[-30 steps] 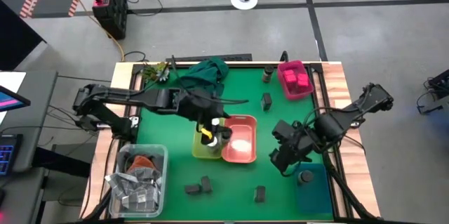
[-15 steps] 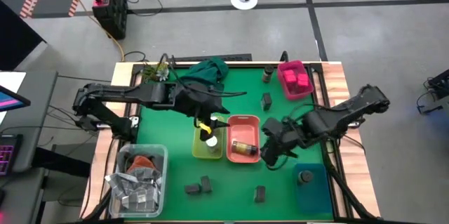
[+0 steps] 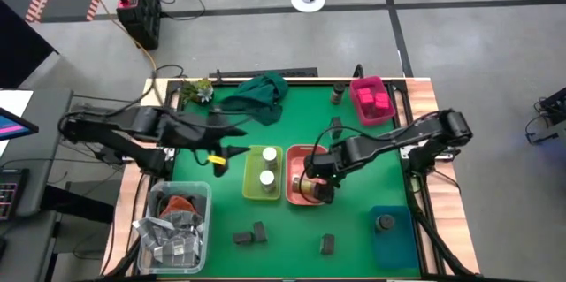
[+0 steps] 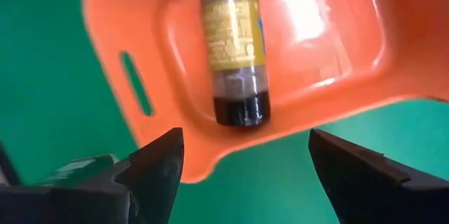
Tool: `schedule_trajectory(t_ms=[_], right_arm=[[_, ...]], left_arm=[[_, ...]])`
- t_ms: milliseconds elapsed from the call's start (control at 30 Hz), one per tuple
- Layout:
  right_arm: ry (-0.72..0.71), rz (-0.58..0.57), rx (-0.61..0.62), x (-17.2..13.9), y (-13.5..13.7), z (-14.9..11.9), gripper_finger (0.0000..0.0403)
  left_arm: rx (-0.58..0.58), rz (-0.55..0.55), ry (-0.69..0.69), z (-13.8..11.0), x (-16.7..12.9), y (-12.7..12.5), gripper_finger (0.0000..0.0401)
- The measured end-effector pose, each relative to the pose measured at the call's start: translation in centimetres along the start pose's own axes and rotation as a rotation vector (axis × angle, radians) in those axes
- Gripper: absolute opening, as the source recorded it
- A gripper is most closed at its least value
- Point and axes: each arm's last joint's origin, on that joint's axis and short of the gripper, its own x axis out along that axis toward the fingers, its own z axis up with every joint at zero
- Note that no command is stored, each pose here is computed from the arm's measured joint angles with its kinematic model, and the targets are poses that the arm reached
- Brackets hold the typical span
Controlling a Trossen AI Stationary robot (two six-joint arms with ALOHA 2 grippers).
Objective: Sort spices by type
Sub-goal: Put the bottom black seasoning bottle into the blue bin
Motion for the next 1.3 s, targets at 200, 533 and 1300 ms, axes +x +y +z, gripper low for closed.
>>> schedule_trajectory(t_ms=[200,533,1300], right_arm=[[0.037,-0.018,-0.095,1.7,-0.5,-0.4,0.0333],[0.087,-0.046,-0.203,5.2,-1.1,0.6,0.0333],[0.185,-0.007,-0.243,9.3,-1.6,0.8,0.0317]], left_arm=[[-0.113,0.030,0.021,-2.9,-2.2,1.1,0.0199],[-0.146,0.083,0.028,-3.3,-2.4,1.4,0.0199],[-0.132,0.082,0.036,-3.4,-2.6,1.5,0.0199]])
